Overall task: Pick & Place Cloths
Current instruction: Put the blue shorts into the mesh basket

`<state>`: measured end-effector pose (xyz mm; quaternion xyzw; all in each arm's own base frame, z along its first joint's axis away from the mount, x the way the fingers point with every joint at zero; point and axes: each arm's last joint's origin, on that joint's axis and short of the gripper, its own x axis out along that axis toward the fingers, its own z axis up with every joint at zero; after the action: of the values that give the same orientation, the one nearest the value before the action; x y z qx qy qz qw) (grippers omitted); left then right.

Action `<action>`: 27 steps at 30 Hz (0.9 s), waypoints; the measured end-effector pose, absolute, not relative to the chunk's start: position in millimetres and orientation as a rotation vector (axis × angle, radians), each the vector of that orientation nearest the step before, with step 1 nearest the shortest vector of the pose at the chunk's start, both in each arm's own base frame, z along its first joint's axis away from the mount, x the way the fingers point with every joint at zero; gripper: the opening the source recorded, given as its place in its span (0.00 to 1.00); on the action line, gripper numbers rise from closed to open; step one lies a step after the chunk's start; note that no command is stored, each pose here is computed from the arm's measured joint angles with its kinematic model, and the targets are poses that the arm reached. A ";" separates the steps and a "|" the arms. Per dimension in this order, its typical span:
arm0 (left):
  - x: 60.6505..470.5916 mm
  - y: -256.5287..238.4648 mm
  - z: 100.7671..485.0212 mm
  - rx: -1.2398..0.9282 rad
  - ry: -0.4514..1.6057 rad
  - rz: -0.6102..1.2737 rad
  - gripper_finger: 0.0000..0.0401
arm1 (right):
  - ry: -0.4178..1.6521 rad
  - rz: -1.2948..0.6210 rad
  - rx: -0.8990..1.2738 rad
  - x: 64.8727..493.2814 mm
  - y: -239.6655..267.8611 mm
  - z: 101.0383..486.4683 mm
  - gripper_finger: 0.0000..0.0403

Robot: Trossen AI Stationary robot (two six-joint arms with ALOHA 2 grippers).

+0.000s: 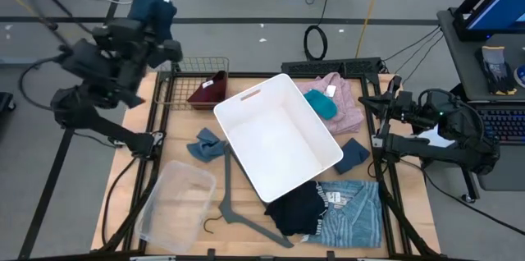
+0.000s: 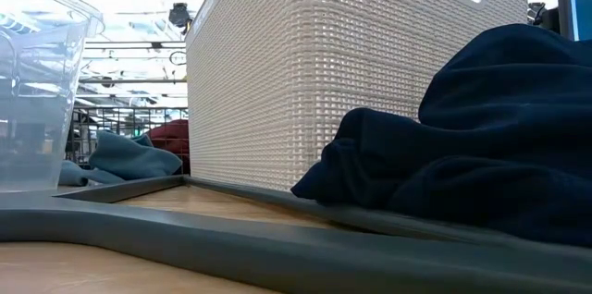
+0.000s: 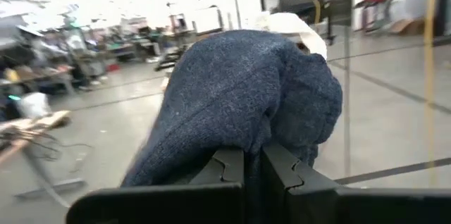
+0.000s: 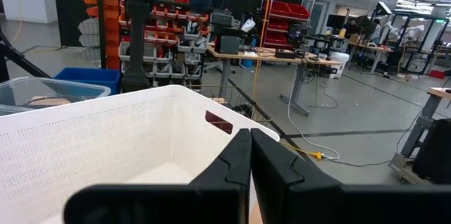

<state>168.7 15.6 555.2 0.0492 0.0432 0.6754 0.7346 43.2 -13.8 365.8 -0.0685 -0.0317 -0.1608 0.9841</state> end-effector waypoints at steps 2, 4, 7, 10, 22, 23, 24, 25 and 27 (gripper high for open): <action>178.5 21.4 549.7 0.148 0.131 1.515 0.01 | -0.064 -0.323 -0.138 43.2 -13.8 365.8 0.01; 188.2 28.2 544.0 0.188 0.162 1.536 0.01 | -0.064 -0.323 -0.138 43.2 -13.8 365.8 0.01; 203.9 40.6 534.2 0.247 0.212 1.562 0.01 | -0.064 -0.323 -0.138 43.2 -13.8 365.8 0.01; 218.2 55.5 522.7 0.298 0.269 1.588 0.01 | -0.064 -0.323 -0.138 43.2 -13.8 365.8 0.01; 235.0 122.0 466.8 0.221 0.408 1.514 0.01 | -0.062 -0.329 -0.144 43.1 -13.9 365.8 0.01; 233.8 127.3 461.2 0.200 0.433 1.515 0.01 | -0.061 -0.330 -0.153 43.1 -13.9 365.8 0.01; 232.7 132.6 455.6 0.180 0.462 1.517 0.01 | -0.060 -0.331 -0.159 43.1 -14.0 365.8 0.01; 232.5 138.3 449.8 0.164 0.491 1.526 0.01 | -0.059 -0.330 -0.164 43.1 -13.9 365.8 0.01; 232.8 148.3 439.4 0.135 0.544 1.533 0.01 | -0.058 -0.331 -0.171 43.1 -14.0 365.8 0.01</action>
<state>232.8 148.3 439.4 0.0602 0.2429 0.6843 0.6849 43.1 -14.0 365.8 -0.0848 -0.0287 -0.1647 0.9823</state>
